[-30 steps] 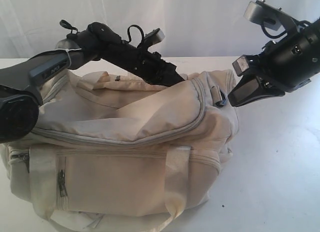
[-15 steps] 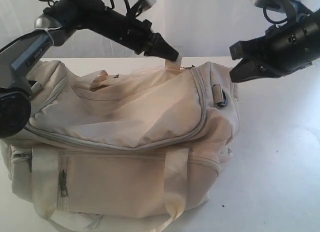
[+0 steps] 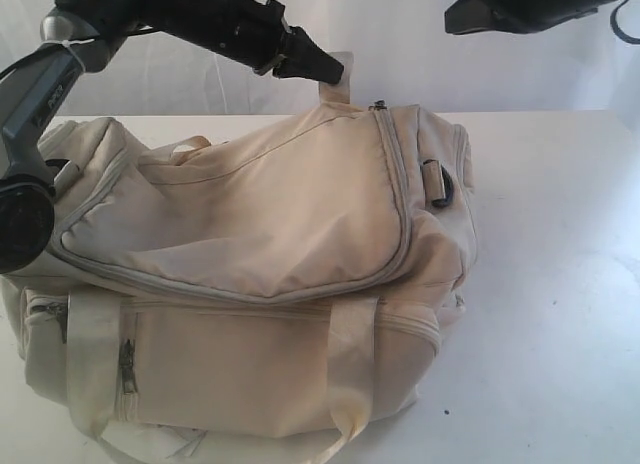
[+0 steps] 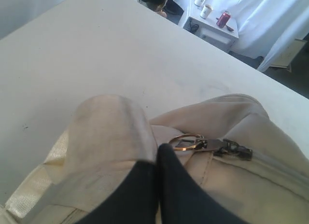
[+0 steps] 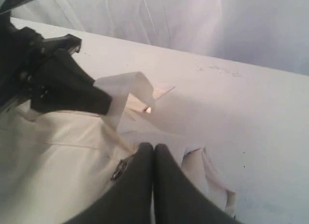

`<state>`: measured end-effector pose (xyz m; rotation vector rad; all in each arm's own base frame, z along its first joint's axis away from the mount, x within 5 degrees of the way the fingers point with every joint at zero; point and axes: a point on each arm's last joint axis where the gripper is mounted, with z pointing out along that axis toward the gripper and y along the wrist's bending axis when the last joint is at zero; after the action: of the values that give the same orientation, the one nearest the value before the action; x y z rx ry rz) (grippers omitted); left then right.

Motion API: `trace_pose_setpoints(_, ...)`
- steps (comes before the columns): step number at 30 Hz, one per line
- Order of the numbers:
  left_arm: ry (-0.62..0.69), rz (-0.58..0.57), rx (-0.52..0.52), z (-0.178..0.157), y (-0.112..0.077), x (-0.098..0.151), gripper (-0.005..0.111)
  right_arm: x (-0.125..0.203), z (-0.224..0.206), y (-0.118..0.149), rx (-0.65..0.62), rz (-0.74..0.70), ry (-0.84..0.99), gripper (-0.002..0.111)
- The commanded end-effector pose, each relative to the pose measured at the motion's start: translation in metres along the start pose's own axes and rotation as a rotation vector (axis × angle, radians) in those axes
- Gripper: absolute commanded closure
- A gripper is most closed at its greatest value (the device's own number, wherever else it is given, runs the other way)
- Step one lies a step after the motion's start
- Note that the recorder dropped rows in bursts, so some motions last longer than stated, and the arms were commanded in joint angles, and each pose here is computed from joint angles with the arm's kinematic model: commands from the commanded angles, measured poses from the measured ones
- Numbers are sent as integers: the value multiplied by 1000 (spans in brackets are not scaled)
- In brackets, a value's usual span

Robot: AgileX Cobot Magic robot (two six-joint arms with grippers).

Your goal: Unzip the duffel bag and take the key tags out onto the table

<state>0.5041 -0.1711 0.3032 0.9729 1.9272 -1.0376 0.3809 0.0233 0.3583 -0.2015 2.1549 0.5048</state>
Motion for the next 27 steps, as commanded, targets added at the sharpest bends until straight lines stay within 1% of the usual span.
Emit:
trace_pose_setpoints(1, 6, 8, 99, -9, -16, -7, 107, -14, 30, -23, 13, 49, 68, 108)
trace_pose_setpoints(7, 7, 3, 99, -9, -16, -7, 107, -29, 59, -52, -62, 97, 199, 108)
trace_pose_setpoints(8, 7, -8, 99, -9, -16, -7, 107, -27, 65, -58, -72, 103, 224, 106)
trace_pose_setpoints(10, 7, -12, 99, -9, -16, -7, 107, -25, 74, -68, -112, 138, 270, 99)
trace_pose_setpoints(11, 7, -12, 99, -9, -16, -7, 107, -23, 77, -70, -140, 154, 288, 93)
trace_pose_setpoints(13, 7, -12, 99, -9, -16, -7, 107, -21, 87, -79, -192, 201, 283, 74)
trace_pose_setpoints(15, 7, -21, 100, -9, -16, -7, 107, -15, 98, -83, -224, 207, 285, 52)
trace_pose_setpoints(16, 7, -23, 100, -9, -16, -7, 107, -12, 102, -85, -228, 211, 293, 43)
trace_pose_setpoints(17, 8, -28, 100, -9, -16, -7, 107, -9, 107, -87, -238, 226, 297, 38)
trace_pose_setpoints(18, 8, -28, 100, -9, -16, -7, 107, -6, 112, -88, -254, 246, 298, 36)
trace_pose_setpoints(22, 6, -28, 101, -9, -17, -7, 107, 1, 127, -90, -325, 321, 287, 36)
trace_pose_setpoints(27, 7, -25, 101, -9, -16, -7, 107, 7, 138, -80, -347, 320, 312, 37)
